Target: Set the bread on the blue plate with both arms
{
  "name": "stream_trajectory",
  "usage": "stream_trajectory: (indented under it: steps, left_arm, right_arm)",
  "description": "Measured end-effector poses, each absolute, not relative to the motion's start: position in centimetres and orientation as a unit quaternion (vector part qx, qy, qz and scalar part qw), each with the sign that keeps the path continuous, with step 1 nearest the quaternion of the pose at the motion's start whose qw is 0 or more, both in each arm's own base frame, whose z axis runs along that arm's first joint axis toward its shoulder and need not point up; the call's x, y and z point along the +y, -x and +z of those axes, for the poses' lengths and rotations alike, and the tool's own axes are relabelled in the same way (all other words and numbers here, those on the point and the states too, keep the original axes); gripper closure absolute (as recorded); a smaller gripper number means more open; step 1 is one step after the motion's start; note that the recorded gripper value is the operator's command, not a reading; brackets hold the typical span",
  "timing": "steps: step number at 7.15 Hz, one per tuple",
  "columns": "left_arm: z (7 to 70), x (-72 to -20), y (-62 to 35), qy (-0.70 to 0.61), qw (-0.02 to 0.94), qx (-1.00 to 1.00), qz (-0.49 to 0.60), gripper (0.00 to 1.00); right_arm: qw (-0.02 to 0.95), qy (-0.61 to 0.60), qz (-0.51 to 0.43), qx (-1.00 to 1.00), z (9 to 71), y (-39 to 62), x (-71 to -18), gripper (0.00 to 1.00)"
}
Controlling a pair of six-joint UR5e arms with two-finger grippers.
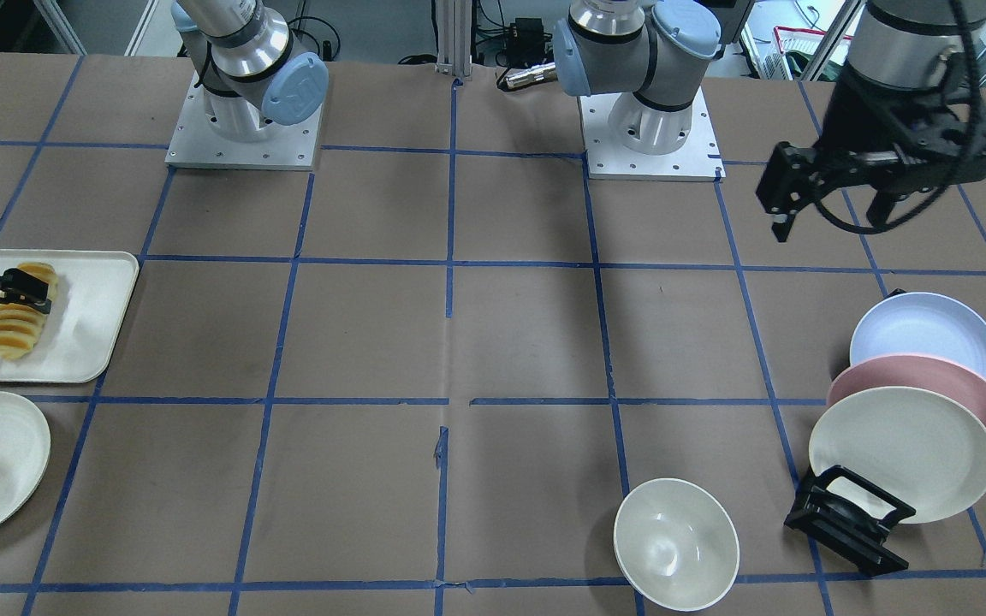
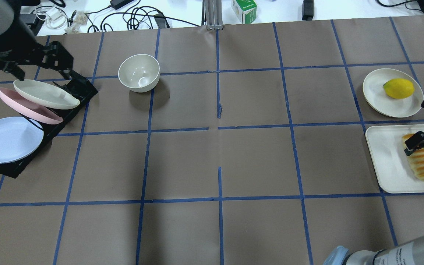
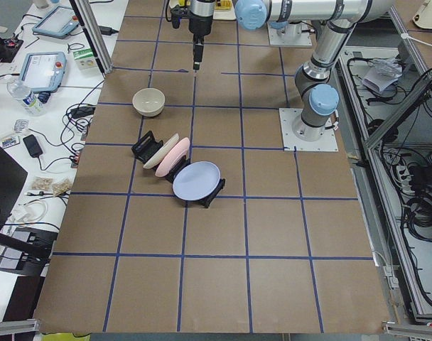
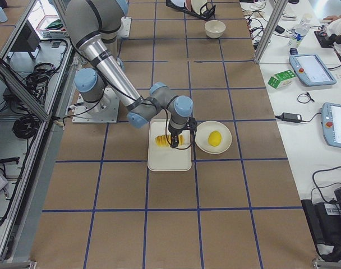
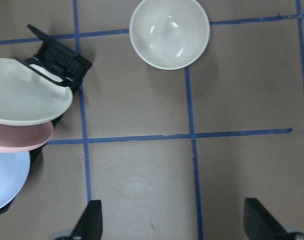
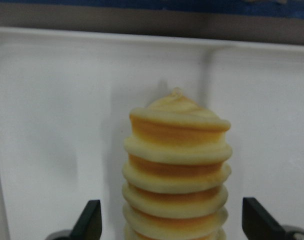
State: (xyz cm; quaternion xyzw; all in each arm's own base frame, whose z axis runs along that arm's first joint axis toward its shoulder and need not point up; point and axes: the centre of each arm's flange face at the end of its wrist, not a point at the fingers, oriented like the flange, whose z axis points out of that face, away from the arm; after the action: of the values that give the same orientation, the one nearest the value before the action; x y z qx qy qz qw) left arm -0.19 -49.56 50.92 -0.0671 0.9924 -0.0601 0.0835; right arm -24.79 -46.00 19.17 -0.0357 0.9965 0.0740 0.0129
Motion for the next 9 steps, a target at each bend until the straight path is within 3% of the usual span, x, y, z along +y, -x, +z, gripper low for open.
stream_trajectory:
  steps: [4, 5, 6, 8, 9]
  left_arm:
    - [44.8, -47.9, -19.8, 0.252, 0.088, 0.964, -0.003, 0.0]
    - [41.8, -48.5, -23.7, 0.275, 0.092, 0.957, -0.003, 0.0]
    - [38.4, -49.1, -27.2, 0.294, 0.092, 0.951, -0.002, 0.0]
    - [32.1, -49.6, -32.3, 0.322, 0.09, 0.942, 0.006, 0.06]
    - [29.8, -49.5, -33.9, 0.333, 0.084, 0.939, 0.017, 0.19]
  right_arm:
    - [0.02, 0.037, 0.082, 0.996, 18.0, 24.8, -46.0, 0.0]
    - [0.02, 0.036, 0.082, 0.996, 17.9, 24.9, -46.1, 0.1]
    - [0.02, 0.032, 0.081, 0.996, 18.0, 24.9, -46.2, 0.69]
    - [0.016, 0.028, 0.09, 0.995, 17.8, 24.9, -46.0, 1.0]
    - [0.005, 0.029, 0.101, 0.994, 17.9, 25.1, -45.8, 1.0]
